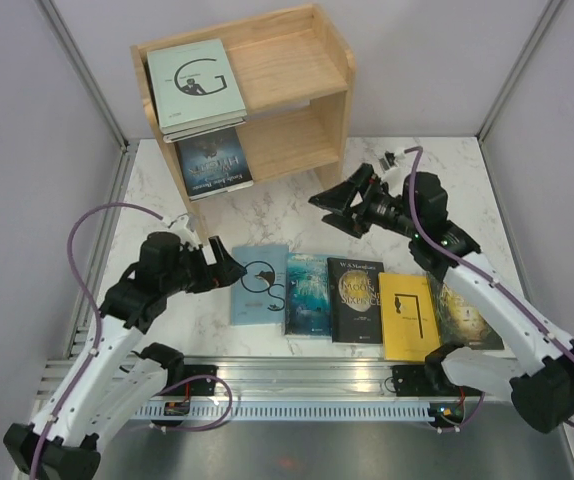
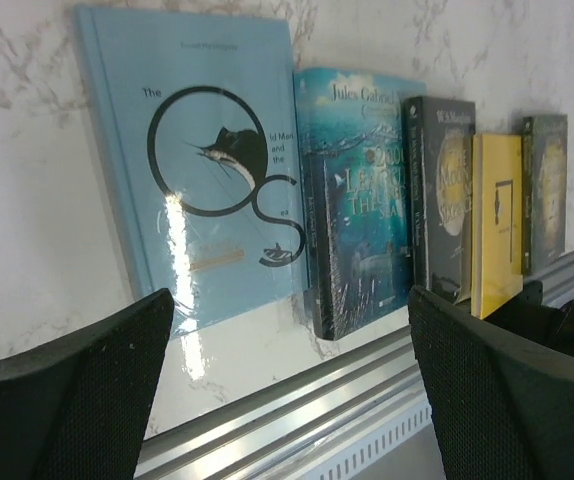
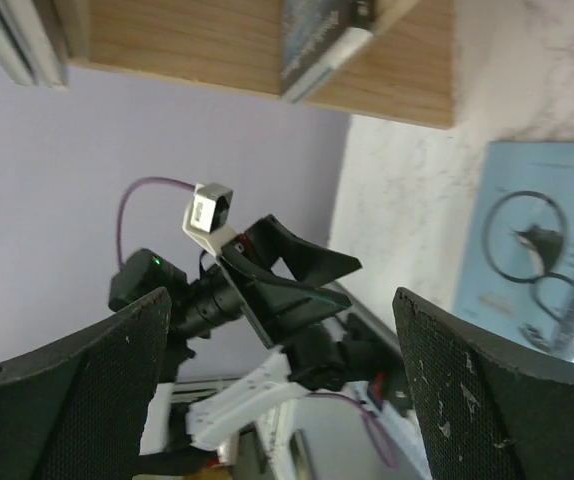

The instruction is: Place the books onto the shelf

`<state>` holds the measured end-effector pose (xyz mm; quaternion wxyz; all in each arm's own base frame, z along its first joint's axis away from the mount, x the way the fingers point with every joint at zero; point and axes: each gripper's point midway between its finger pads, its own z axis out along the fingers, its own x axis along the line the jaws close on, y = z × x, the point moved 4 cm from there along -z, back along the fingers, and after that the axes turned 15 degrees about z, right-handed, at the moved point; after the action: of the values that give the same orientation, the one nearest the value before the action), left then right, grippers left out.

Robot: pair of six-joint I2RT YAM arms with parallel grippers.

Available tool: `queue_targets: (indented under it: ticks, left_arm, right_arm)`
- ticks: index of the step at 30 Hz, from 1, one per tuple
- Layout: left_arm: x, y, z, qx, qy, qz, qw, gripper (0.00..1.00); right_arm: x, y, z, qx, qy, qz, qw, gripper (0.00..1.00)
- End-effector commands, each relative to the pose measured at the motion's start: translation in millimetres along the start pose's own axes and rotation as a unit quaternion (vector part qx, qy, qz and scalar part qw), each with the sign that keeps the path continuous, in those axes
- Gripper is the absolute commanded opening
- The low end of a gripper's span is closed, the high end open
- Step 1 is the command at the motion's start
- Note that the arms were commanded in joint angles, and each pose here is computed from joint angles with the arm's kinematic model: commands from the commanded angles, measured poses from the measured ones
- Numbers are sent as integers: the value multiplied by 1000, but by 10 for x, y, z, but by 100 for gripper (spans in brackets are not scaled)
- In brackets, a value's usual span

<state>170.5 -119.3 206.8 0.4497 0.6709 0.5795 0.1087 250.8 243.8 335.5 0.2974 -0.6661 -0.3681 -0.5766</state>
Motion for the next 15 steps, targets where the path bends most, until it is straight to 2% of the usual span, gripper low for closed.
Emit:
queue_targets:
  ticks: [1,3,5,6,11,15]
  left_arm:
    - [-146,-158,298,28,-69,-24,997,100]
    - [-189,-176,412,22,-83,-28,996,100]
    - [-235,-298,534,40,-93,-38,994,100]
    - [-280,-362,667,42,-102,-40,993,100]
    - [-441,-464,916,31,-149,-54,987,100]
    - [-448,-597,1095,40,-152,-65,986,100]
  right_arm:
    - [-613,32,-277,-42,-100,-71,992,95]
    - [-974,21,-389,-52,-138,-65,987,95]
    - [-1225,-9,-453,-54,-163,-61,983,95]
    - [-1665,-72,-552,-58,-205,-48,976,95]
    - [-2142,-132,-682,-64,-256,-41,964,95]
    - [-2421,-174,-754,-62,-287,-36,955,95]
